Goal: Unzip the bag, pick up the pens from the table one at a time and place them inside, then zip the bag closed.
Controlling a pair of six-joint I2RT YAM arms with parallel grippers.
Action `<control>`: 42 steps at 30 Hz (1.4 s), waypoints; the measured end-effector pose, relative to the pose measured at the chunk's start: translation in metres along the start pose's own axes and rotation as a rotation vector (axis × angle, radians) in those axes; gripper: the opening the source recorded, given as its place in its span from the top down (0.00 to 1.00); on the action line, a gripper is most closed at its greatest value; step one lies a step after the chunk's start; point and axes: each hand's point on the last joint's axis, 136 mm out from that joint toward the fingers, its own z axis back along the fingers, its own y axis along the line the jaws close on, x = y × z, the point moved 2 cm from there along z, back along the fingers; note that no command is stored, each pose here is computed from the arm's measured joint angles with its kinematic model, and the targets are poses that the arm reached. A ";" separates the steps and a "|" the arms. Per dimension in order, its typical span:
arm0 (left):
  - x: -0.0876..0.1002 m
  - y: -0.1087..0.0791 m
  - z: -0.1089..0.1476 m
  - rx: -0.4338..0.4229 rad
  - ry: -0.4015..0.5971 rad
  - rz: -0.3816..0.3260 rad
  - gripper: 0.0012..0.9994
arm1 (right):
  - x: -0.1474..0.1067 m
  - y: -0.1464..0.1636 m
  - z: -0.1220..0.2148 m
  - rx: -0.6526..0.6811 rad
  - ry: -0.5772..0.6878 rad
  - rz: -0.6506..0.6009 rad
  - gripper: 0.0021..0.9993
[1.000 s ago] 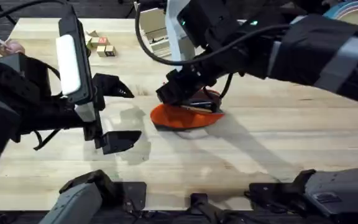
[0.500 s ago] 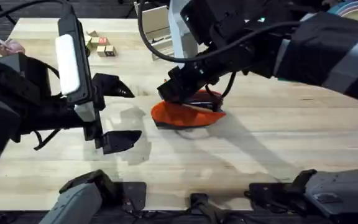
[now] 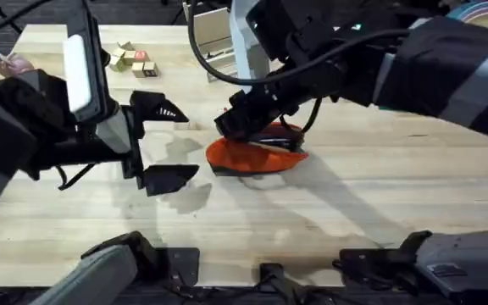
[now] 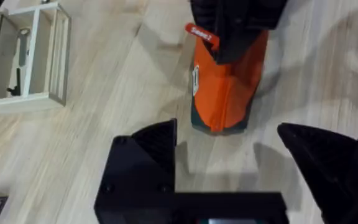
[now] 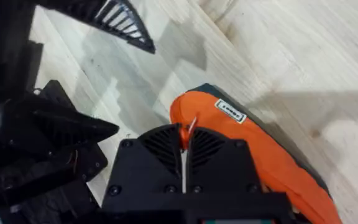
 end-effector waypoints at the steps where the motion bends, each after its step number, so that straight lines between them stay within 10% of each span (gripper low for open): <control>1: -0.001 0.002 -0.002 -0.004 -0.014 0.009 0.01 | 0.000 0.000 0.000 0.000 0.000 0.000 0.97; 11: -0.012 0.014 -0.018 -0.065 -0.108 0.114 0.01 | 0.000 0.000 0.000 0.000 0.000 0.000 0.97; 24: -0.002 0.009 -0.054 -0.181 -0.121 -0.051 0.00 | 0.004 0.000 0.000 0.002 -0.017 0.007 0.97; 42: -0.005 0.005 -0.079 -0.264 -0.185 -0.035 0.07 | 0.004 0.000 0.000 0.002 -0.017 0.007 0.97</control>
